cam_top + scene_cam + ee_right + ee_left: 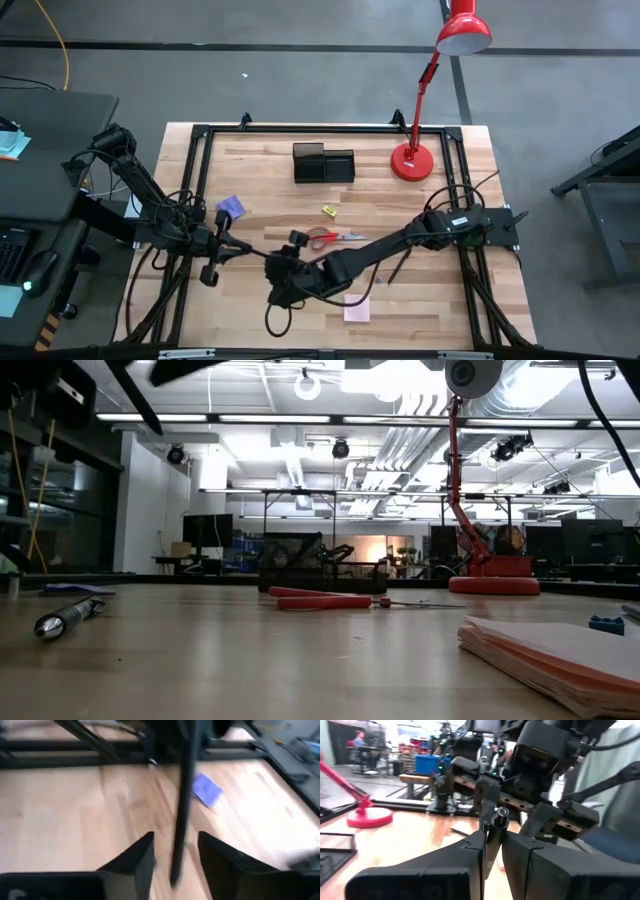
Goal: Pick and place office supplies into organizer
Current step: Put the left black pen into the desk organizer, then put the black pen into the desk organizer
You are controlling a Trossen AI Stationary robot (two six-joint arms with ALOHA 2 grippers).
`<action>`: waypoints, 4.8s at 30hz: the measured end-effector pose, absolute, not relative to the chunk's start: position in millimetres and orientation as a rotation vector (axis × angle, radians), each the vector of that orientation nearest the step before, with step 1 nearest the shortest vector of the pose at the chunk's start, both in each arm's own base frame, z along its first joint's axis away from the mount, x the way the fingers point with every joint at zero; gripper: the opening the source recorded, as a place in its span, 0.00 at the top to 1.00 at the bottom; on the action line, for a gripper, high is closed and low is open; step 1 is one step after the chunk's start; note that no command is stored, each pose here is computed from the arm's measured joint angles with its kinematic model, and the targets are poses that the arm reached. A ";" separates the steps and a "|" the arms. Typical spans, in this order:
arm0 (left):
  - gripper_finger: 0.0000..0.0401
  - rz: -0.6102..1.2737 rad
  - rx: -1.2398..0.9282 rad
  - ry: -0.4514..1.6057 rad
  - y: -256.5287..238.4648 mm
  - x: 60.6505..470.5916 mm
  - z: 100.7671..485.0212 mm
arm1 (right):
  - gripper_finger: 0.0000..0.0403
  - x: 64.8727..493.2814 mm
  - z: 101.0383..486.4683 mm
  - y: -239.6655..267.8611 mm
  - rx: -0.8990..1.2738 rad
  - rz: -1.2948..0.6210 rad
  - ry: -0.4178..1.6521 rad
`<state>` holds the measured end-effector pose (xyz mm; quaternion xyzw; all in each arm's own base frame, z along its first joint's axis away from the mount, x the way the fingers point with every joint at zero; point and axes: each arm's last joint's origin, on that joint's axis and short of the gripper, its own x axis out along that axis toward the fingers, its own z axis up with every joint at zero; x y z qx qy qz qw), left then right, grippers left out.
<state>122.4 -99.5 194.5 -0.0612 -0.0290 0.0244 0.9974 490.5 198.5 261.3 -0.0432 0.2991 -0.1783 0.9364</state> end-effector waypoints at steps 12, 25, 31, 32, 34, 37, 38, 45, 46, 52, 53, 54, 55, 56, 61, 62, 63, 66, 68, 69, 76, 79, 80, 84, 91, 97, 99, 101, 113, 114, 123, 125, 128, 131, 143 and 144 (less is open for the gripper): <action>0.93 0.311 -0.036 -0.060 -82.2 130.7 195.9 | 0.52 433.5 249.7 223.7 -0.089 -0.650 0.744; 0.93 0.490 -0.078 -0.069 -23.4 176.5 237.7 | 0.58 382.7 247.4 252.6 -0.111 -0.783 0.755; 0.93 0.612 -0.074 -0.002 21.0 187.9 273.9 | 0.59 380.1 243.6 255.3 -0.111 -0.782 0.763; 0.93 0.619 -0.073 0.004 28.6 188.0 280.4 | 0.59 380.4 242.9 255.3 -0.120 -0.781 0.765; 0.93 0.638 -0.086 0.016 45.0 186.4 291.1 | 0.58 381.1 243.2 254.3 -0.126 -0.780 0.767; 0.93 0.672 -0.104 0.032 68.1 185.9 300.2 | 0.58 382.2 243.0 252.7 -0.119 -0.780 0.779; 0.93 0.687 -0.105 0.052 75.1 187.0 300.7 | 0.58 382.2 242.9 252.6 -0.123 -0.777 0.785; 0.93 0.747 -0.150 0.225 130.0 206.9 279.9 | 0.60 381.8 242.1 253.0 -0.102 -0.768 0.814; 0.93 0.755 -0.156 0.237 137.6 211.1 277.4 | 0.60 381.8 242.1 253.0 -0.098 -0.770 0.814; 0.93 0.739 -0.188 0.301 171.2 229.8 267.4 | 0.61 381.6 241.7 253.3 -0.079 -0.770 0.823; 0.93 0.741 -0.189 0.304 174.4 232.7 267.3 | 0.61 381.3 241.7 253.7 -0.075 -0.771 0.821; 0.93 0.744 -0.191 0.308 177.2 234.8 266.9 | 0.61 381.1 241.7 254.0 -0.073 -0.772 0.820; 0.93 0.743 -0.192 0.311 179.1 237.7 266.8 | 0.61 380.9 241.7 254.3 -0.073 -0.771 0.820; 0.93 0.743 -0.193 0.322 180.5 239.5 265.4 | 0.61 380.7 241.7 254.6 -0.073 -0.770 0.820; 0.93 0.725 -0.168 0.369 183.6 244.7 260.7 | 0.62 380.3 241.7 255.2 -0.067 -0.772 0.816; 0.93 0.722 -0.168 0.371 184.0 245.5 259.7 | 0.62 380.2 241.7 255.3 -0.068 -0.772 0.816; 0.93 0.721 -0.171 0.382 184.4 245.9 257.7 | 0.62 380.2 241.7 255.3 -0.067 -0.772 0.816; 0.92 0.706 -0.202 0.390 185.6 248.4 252.5 | 0.62 380.2 241.8 255.3 -0.063 -0.775 0.811; 0.91 0.695 -0.211 0.401 187.2 251.1 247.5 | 0.63 380.2 241.8 255.3 -0.064 -0.775 0.810; 0.90 0.695 -0.214 0.413 187.9 252.1 244.4 | 0.63 380.2 241.9 255.4 -0.066 -0.775 0.807; 0.89 0.693 -0.276 0.445 200.5 255.3 225.1 | 0.63 380.9 242.4 254.5 -0.086 -0.779 0.792; 0.85 0.714 -0.318 0.435 206.4 251.7 222.9 | 0.63 380.8 242.4 254.6 -0.086 -0.779 0.791; 0.83 0.721 -0.326 0.429 207.7 250.6 223.3 | 0.63 380.8 242.4 254.6 -0.084 -0.780 0.791; 0.72 0.728 -0.327 0.424 208.9 249.7 223.7 | 0.64 380.8 242.4 254.6 -0.083 -0.780 0.791; 0.57 0.690 -0.323 0.396 208.4 251.8 226.2 | 0.64 382.6 239.4 253.5 -0.076 -0.789 0.794; 0.55 0.507 -0.375 0.396 200.1 255.2 228.3 | 0.64 383.0 238.7 253.3 -0.080 -0.790 0.793; 0.55 0.432 -0.402 0.393 194.2 258.1 229.4 | 0.64 382.6 238.6 253.9 -0.079 -0.788 0.794; 0.55 0.383 -0.404 0.396 185.1 259.0 235.0 | 0.64 381.5 238.5 255.5 -0.077 -0.783 0.799; 0.55 0.248 -0.264 0.393 107.1 235.7 273.5 | 0.64 371.5 230.7 273.8 -0.053 -0.768 0.785; 0.55 0.225 -0.263 0.373 98.5 230.9 273.0 | 0.63 370.9 228.9 275.4 -0.048 -0.770 0.783; 0.55 0.094 -0.317 0.189 31.3 178.4 253.5 | 0.62 372.4 221.6 276.6 -0.048 -0.773 0.805; 0.55 0.080 -0.306 0.194 19.2 169.7 243.4 | 0.62 375.4 220.9 272.3 -0.044 -0.770 0.844; 0.55 0.030 -0.296 0.149 2.3 161.0 232.5 | 0.62 381.7 219.5 263.0 -0.018 -0.770 0.915; 0.55 -0.095 -0.272 0.079 -15.3 156.4 218.3 | 0.64 387.9 218.4 253.2 0.013 -0.763 0.995; 0.55 -0.201 -0.270 -0.020 -39.9 146.9 197.7 | 0.63 409.5 213.6 214.5 0.291 -0.742 1.313; 0.55 -0.176 -0.274 -0.025 -39.7 146.9 197.9 | 0.63 410.4 213.7 212.7 0.301 -0.743 1.319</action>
